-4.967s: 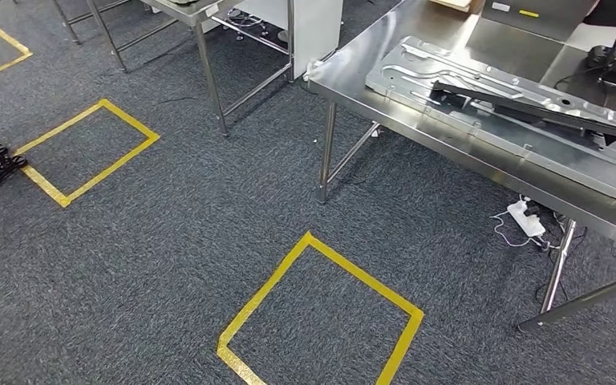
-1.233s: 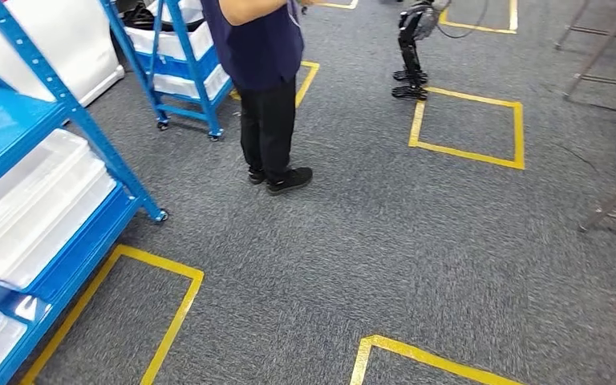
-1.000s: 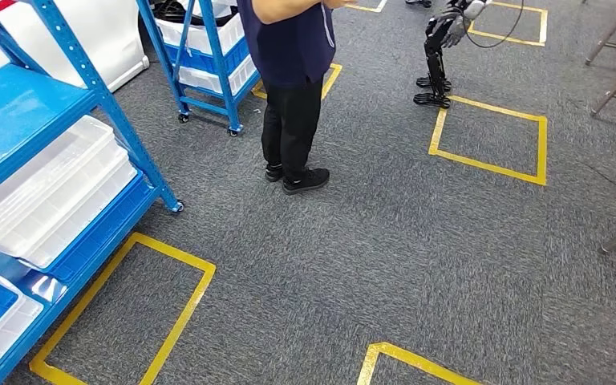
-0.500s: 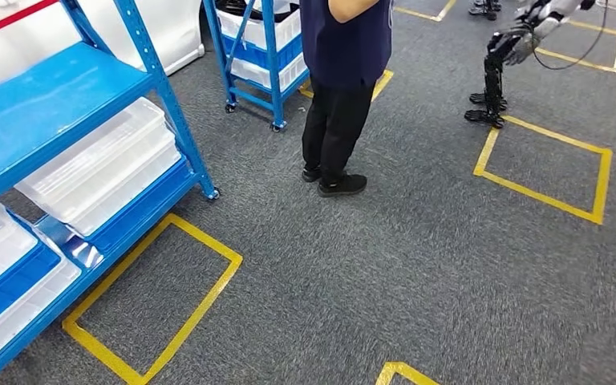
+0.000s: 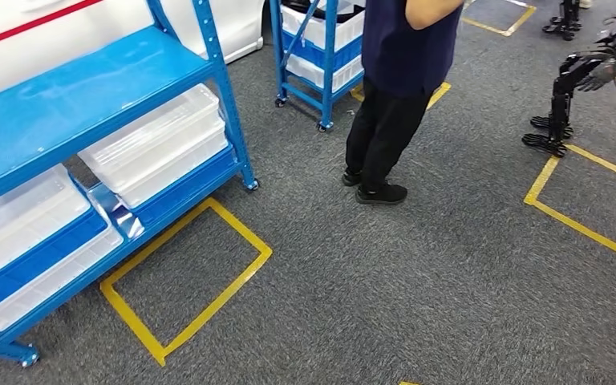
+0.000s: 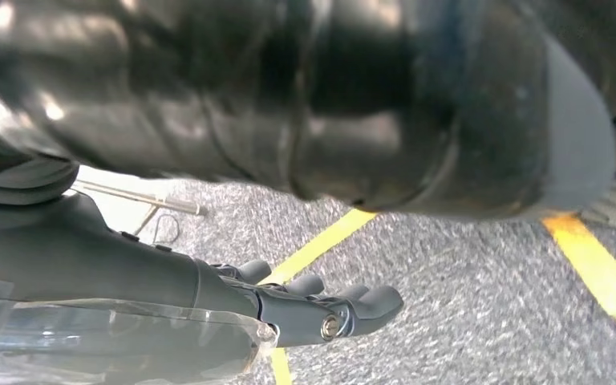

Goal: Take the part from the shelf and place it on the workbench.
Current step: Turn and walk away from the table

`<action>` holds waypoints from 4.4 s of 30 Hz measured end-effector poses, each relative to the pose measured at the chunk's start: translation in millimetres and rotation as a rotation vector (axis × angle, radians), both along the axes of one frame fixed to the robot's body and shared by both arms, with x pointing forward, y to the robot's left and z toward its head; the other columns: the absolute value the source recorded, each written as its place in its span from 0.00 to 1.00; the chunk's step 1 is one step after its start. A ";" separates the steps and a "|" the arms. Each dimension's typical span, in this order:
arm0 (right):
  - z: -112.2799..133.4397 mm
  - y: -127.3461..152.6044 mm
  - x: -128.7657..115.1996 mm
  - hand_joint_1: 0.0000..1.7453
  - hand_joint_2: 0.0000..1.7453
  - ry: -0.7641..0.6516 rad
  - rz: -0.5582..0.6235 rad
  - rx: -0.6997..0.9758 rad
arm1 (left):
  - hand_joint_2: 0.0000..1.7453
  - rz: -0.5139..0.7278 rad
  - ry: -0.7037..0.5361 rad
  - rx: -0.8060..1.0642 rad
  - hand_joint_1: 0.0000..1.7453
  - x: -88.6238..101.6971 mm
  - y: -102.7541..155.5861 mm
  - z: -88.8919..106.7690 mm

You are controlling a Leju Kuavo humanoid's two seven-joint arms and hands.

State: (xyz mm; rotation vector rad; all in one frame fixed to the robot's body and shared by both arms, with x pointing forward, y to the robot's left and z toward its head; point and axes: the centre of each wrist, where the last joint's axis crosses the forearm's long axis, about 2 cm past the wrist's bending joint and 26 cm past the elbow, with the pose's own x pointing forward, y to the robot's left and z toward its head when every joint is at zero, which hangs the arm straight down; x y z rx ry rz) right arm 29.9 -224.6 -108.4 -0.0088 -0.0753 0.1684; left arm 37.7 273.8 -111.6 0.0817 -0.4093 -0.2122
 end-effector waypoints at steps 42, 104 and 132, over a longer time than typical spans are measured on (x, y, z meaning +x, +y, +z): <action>-0.2 -1.3 -0.2 0.00 0.00 0.000 0.000 -0.002 | 0.00 -0.003 0.003 -0.002 0.00 -0.6 -0.2 -0.1; -1.2 -4.4 -8.2 0.00 0.00 0.012 -0.035 -0.027 | 0.00 -0.028 0.010 -0.024 0.00 -8.9 -8.7 -0.5; -1.0 -4.4 -5.5 0.00 0.00 0.015 -0.037 -0.022 | 0.00 -0.031 0.019 -0.022 0.00 -8.4 -11.2 -0.3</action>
